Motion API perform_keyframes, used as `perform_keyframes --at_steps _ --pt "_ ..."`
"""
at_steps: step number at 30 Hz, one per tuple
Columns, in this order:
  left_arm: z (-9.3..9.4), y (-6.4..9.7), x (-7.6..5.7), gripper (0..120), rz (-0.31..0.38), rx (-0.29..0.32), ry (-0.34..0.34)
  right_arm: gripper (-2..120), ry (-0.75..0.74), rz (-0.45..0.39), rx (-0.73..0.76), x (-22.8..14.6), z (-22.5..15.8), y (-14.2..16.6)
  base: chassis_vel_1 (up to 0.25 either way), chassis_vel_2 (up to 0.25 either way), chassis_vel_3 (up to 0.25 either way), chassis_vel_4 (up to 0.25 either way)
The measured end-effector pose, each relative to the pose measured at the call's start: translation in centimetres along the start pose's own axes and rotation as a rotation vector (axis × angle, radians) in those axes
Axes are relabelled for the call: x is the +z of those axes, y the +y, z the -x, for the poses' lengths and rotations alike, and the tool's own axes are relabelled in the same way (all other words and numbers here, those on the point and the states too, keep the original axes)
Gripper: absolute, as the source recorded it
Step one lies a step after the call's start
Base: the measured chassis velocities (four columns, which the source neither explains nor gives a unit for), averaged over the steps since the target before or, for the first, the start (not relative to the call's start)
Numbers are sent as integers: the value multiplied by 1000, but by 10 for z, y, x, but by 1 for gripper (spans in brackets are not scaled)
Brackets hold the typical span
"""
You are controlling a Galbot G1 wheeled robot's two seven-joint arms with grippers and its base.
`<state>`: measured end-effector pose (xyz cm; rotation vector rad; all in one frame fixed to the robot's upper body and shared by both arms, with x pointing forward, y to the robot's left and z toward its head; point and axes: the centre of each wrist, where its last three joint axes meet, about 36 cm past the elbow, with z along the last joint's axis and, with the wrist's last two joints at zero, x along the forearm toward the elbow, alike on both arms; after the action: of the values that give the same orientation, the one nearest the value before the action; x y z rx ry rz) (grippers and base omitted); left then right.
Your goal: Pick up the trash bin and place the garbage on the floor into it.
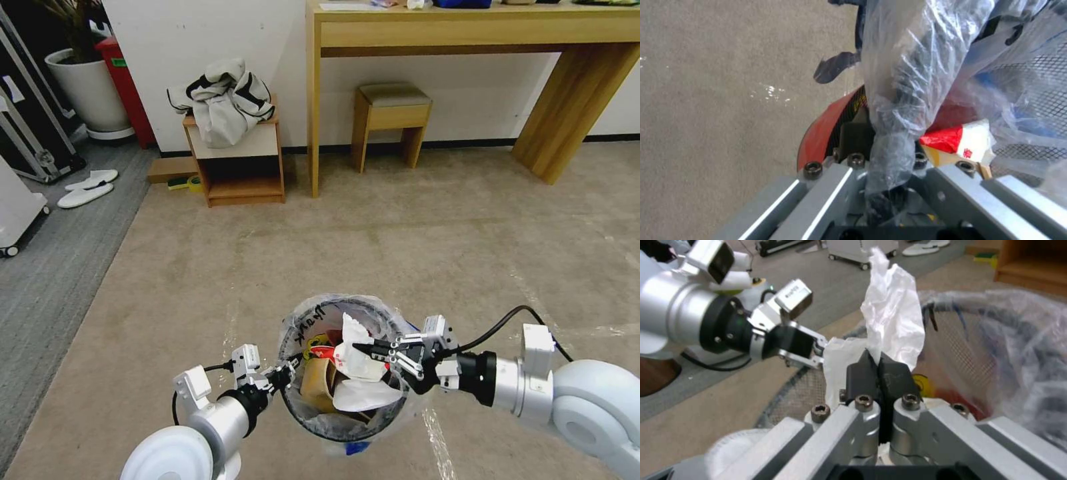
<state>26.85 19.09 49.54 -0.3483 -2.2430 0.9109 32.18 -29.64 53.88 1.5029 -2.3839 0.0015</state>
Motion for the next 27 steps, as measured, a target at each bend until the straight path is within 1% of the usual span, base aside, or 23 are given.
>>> perform_keyframes --at_steps 2,3,4,6,7,9,10,12,13,14,15,17,18,20,21,23,24,26,27 --pt "0 0 0 1 -1 1 0 1 3 -1 1 1 0 -1 0 0 0 0" --pt "-1 -1 1 1 -2 2 0 4 4 -1 1 1 0 -1 0 0 0 0" --pt "-1 -1 1 1 -2 2 0 4 4 -1 1 1 0 -1 0 0 0 0" --pt "-1 -1 1 1 -4 2 -1 14 6 0 2 3 0 -1 0 0 0 0" --pt "-1 -1 1 1 -4 2 -1 14 6 0 2 3 0 -1 0 0 0 0" --pt "-1 -1 1 1 -5 1 -3 25 9 2 1 5 1 0 0 0 0 0" --pt "-1 -1 1 1 -5 1 -3 25 9 2 1 5 1 0 0 0 0 0" --pt "-1 -2 1 1 -5 0 -5 36 8 4 0 6 1 0 0 0 0 0" --pt "-1 -2 1 1 -5 0 -5 36 8 4 0 6 1 0 0 0 0 0" --pt "-1 -2 1 1 -5 0 -6 42 8 3 0 6 1 0 0 0 0 0" --pt "-1 -2 1 1 -5 0 -6 42 8 3 0 6 1 0 0 0 0 0" --pt "-1 -2 1 1 -4 1 -9 54 5 -3 -1 4 0 0 0 0 0 0" --pt "-1 -2 1 1 -4 1 -9 54 5 -3 -1 4 0 0 0 0 0 0" --pt "0 0 2 1 -1 -1 -11 65 3 -12 -3 1 -2 -1 0 0 0 0" --pt "0 0 2 1 -1 -1 -11 65 3 -12 -3 1 -2 -1 0 0 0 0" --pt "2 1 2 1 -2 -3 -12 76 1 -19 -7 -1 -4 -1 0 0 0 0" --pt "2 1 2 1 -2 -3 -12 76 1 -19 -7 -1 -4 -1 0 0 0 0" --pt "4 2 3 1 -4 -5 -14 86 -1 -25 -13 -4 -5 -1 0 0 0 0" --pt "4 2 3 1 -4 -5 -14 86 -1 -25 -13 -4 -5 -1 0 0 0 0"
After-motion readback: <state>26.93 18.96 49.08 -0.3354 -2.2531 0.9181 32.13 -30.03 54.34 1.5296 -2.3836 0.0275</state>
